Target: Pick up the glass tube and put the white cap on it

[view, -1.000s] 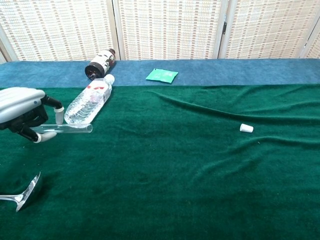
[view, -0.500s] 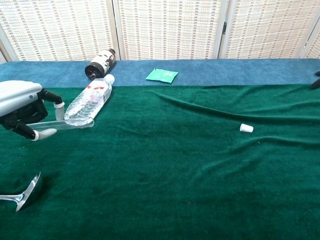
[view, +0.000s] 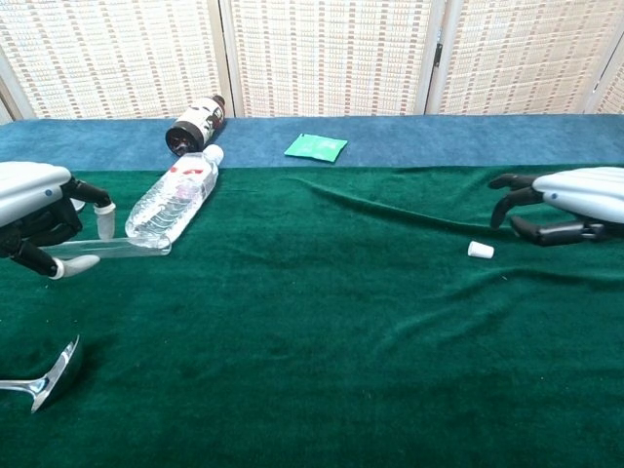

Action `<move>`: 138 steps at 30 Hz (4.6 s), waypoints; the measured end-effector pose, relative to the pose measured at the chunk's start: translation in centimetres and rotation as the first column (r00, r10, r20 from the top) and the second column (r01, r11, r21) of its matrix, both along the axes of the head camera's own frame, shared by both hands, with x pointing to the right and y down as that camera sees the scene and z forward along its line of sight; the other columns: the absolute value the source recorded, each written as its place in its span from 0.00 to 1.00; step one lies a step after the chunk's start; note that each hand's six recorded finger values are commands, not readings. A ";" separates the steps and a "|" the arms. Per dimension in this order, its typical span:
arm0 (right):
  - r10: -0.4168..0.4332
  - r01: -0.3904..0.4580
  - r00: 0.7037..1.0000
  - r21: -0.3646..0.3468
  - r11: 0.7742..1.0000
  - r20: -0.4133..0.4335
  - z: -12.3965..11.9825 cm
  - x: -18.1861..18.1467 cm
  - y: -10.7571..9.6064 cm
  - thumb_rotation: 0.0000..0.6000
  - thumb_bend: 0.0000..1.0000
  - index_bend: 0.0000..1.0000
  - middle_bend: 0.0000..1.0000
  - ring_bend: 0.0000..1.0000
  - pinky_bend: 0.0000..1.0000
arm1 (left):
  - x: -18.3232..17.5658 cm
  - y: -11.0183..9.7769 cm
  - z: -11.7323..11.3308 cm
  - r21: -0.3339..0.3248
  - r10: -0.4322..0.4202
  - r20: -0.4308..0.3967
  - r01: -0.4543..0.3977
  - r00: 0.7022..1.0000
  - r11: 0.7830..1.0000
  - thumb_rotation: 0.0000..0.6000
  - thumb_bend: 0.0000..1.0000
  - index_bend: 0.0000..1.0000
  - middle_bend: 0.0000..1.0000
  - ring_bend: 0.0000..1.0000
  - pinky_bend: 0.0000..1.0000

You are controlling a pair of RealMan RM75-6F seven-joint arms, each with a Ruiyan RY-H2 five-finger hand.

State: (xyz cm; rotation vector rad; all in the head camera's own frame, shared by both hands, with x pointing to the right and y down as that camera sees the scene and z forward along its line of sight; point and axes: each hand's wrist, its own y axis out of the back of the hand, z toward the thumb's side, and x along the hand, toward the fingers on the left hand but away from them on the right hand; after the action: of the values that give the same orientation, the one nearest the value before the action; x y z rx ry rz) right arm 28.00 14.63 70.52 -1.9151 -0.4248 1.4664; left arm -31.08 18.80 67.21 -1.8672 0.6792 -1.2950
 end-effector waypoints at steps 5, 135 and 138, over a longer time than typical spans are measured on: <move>-0.031 0.031 0.999 -0.014 0.999 -0.012 1.4 -1.3 -0.2 0.17 0.69 0.27 0.02 0.01 0.00 | -0.2 0.1 0.1 -0.003 -0.003 0.001 0.003 1.000 1.000 1.00 0.46 0.64 0.96 0.91 0.84; -0.018 0.028 0.993 0.081 0.996 -0.119 3.4 0.6 -2.7 0.88 0.38 0.43 0.98 1.00 1.00 | -0.1 1.5 1.7 -0.067 -0.004 0.032 0.006 0.999 0.998 1.00 0.46 0.64 0.96 0.91 0.84; -0.019 0.029 0.992 0.079 0.996 -0.125 3.6 0.6 -2.7 0.88 0.38 0.43 0.98 1.00 1.00 | -0.2 1.5 1.7 -0.068 -0.006 0.034 0.009 0.999 0.998 1.00 0.46 0.64 0.96 0.91 0.84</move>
State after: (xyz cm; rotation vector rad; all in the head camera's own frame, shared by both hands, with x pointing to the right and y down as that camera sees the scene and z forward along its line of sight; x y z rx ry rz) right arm 28.57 11.90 74.09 -1.7489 -0.3960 1.5199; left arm -31.29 20.28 68.95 -1.8949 0.6322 -1.3669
